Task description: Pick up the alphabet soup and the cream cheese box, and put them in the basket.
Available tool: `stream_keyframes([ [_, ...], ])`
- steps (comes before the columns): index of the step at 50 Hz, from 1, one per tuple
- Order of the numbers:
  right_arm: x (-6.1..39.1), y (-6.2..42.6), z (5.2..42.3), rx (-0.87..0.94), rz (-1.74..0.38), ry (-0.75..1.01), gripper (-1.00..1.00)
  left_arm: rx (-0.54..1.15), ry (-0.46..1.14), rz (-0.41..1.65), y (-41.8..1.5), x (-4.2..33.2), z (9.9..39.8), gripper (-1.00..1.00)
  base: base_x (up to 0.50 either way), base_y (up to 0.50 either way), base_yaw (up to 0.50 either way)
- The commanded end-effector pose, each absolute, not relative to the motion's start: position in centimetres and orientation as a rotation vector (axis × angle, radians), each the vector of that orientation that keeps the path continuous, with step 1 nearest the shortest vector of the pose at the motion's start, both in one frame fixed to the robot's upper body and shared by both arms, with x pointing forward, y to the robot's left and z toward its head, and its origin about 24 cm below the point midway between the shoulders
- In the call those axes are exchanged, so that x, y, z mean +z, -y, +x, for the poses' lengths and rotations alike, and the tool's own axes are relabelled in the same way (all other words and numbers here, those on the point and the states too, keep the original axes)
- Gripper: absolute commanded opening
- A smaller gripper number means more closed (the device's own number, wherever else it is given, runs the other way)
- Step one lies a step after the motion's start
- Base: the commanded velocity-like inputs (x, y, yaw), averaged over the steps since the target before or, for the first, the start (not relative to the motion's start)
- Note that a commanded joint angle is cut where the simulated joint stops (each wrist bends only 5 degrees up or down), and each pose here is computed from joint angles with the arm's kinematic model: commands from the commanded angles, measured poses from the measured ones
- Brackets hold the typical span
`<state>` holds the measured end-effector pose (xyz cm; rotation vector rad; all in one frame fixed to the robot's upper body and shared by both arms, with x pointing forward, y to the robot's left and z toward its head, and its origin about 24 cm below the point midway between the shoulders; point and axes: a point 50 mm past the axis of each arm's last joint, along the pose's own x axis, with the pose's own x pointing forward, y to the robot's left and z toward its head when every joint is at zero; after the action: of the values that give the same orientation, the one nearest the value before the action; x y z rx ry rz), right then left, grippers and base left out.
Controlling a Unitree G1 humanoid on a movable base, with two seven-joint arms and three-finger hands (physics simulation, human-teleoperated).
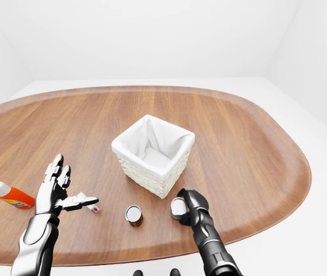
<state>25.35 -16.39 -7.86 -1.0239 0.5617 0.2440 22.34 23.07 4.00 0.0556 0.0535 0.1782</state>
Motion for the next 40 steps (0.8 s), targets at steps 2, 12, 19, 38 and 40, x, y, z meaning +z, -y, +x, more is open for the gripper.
stream_keyframes([
  [2, -10.0, 15.8, 23.3, 0.265, -0.956, -0.666, -0.12, 0.176, -0.055, 0.048, -23.1, 4.0, 22.3, 1.0, 0.0, 0.0, 0.0],
  [12, -10.0, 16.0, 23.4, 0.266, -0.968, -0.67, -0.59, 0.177, -0.056, 0.047, -23.1, 3.9, 22.4, 1.0, 0.0, 0.0, 0.0],
  [19, -10.1, 16.0, 23.2, 0.267, -0.979, -0.664, -1.0, 0.176, -0.058, 0.047, -23.1, 3.8, 22.4, 1.0, 0.0, 0.0, 0.0],
  [38, -8.0, 16.7, 22.9, 0.244, -1.03, -0.547, -1.0, 0.172, -0.061, 0.049, -23.1, 3.6, 22.5, 1.0, 0.0, 0.0, 0.0],
  [40, -7.5, 17.0, 23.0, 0.228, -1.026, -0.529, -1.0, 0.172, -0.061, 0.049, -23.1, 3.5, 22.5, 1.0, 0.0, 0.0, 0.0],
])
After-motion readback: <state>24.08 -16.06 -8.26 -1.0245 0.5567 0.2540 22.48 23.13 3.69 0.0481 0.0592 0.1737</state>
